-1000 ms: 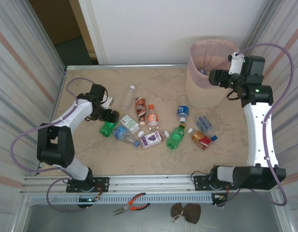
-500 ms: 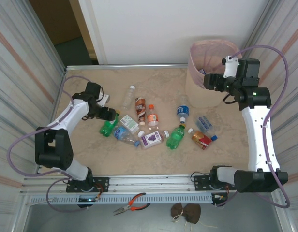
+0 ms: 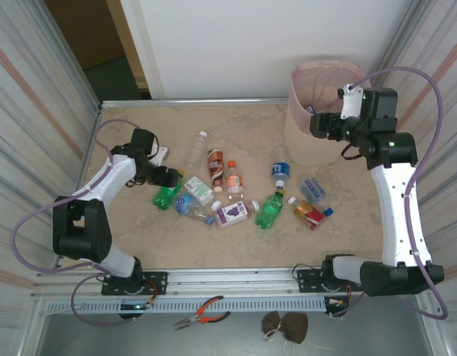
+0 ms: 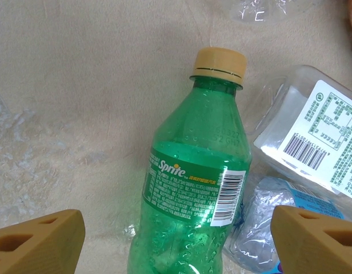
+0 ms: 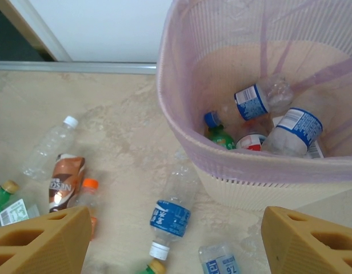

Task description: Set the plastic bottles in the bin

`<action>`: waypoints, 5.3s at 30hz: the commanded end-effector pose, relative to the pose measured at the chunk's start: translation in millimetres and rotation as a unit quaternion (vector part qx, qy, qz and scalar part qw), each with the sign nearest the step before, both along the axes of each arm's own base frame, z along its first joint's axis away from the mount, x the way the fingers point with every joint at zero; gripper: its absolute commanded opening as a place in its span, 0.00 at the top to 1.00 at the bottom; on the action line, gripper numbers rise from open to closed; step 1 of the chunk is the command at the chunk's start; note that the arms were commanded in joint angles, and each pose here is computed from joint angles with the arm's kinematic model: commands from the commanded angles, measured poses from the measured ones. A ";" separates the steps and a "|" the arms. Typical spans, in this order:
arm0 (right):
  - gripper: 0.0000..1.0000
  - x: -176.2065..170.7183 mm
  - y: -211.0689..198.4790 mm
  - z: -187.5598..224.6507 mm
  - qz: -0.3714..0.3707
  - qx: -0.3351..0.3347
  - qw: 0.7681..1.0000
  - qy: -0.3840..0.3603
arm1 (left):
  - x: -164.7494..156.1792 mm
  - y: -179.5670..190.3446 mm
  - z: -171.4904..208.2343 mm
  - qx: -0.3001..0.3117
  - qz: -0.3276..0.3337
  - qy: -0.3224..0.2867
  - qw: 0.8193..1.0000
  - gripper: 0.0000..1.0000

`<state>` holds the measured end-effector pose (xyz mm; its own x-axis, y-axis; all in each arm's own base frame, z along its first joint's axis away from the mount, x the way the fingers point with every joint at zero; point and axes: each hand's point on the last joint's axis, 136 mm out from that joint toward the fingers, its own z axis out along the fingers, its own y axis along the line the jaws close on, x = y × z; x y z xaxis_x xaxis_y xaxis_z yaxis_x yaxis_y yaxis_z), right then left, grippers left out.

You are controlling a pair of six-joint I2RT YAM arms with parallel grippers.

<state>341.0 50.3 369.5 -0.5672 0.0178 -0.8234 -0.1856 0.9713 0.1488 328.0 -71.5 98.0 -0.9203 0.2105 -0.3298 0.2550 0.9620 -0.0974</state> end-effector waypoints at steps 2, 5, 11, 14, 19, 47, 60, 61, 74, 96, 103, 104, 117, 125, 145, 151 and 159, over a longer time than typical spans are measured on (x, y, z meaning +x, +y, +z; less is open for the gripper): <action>0.23 -9.3 1.2 13.3 -0.004 -0.004 1.000 -0.011 | -2.5 -2.1 0.3 -0.014 -0.007 0.000 1.000 0.15; 0.23 -14.8 2.7 17.3 -0.005 -0.007 1.000 -0.017 | -1.5 -4.4 0.3 -0.018 -0.012 0.007 1.000 0.15; 0.24 -18.9 0.7 26.2 -0.010 -0.009 0.999 -0.036 | -9.0 -3.4 -2.7 -0.012 -0.025 0.020 0.999 0.15; 0.24 -18.7 0.4 30.7 -0.011 -0.008 0.999 -0.047 | -9.2 -3.0 -9.1 -0.008 -0.032 0.032 0.999 0.17; 0.23 -20.4 0.2 28.0 -0.008 -0.011 0.998 -0.053 | -16.2 -7.1 -18.7 -0.011 -0.049 0.055 0.997 0.17; 0.24 -27.6 4.2 22.5 0.003 -0.006 0.998 -0.060 | 0.2 35.0 -44.9 0.004 0.046 0.113 0.993 0.31; 0.24 -33.1 6.8 17.2 0.009 0.000 0.998 -0.056 | -36.6 34.7 -49.5 0.004 0.058 0.157 0.986 0.19; 0.24 -33.5 7.1 16.7 0.010 0.000 0.998 -0.056 | -39.7 34.7 -53.2 0.003 0.058 0.163 0.985 0.19; 0.24 -31.5 7.7 11.6 0.006 0.009 0.999 -0.054 | -48.4 26.1 -72.3 -0.005 0.041 0.206 0.978 0.31; 0.26 -34.6 28.3 16.2 0.032 0.038 0.997 -0.058 | -24.1 -5.6 -12.4 -0.072 -0.005 0.099 0.992 0.42; 0.26 -46.7 71.7 25.3 0.106 0.109 0.986 -0.072 | -16.8 -66.1 62.7 -0.160 -0.109 -0.023 0.981 0.43; 0.26 -49.6 79.2 27.0 0.119 0.123 0.982 -0.074 | -18.0 -78.4 74.3 -0.179 -0.130 -0.040 0.974 0.43; 0.26 -78.0 151.2 70.3 0.252 0.248 0.926 -0.135 | -63.9 -196.8 205.9 -0.354 -0.322 -0.194 0.856 0.46; 0.25 -100.2 194.6 94.9 0.345 0.270 0.884 -0.160 | -101.5 -223.2 249.5 -0.423 -0.373 -0.236 0.791 0.46; 0.42 -110.5 260.9 115.5 0.428 0.261 0.849 -0.167 | -133.9 -226.5 268.8 -0.432 -0.416 -0.246 0.762 0.47; 0.58 -109.7 259.5 114.2 0.421 0.258 0.853 -0.166 | -131.8 -227.0 264.2 -0.429 -0.413 -0.243 0.766 0.47; 0.65 -107.9 254.9 111.6 0.410 0.249 0.861 -0.169 | -127.6 -224.9 266.2 -0.420 -0.404 -0.258 0.771 0.36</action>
<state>237.4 311.3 465.5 -0.3215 0.1002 -0.9416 -0.8889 0.3108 0.3366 207.2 -300.0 355.4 -0.3479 0.1754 -0.9210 0.9356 0.1281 -0.3290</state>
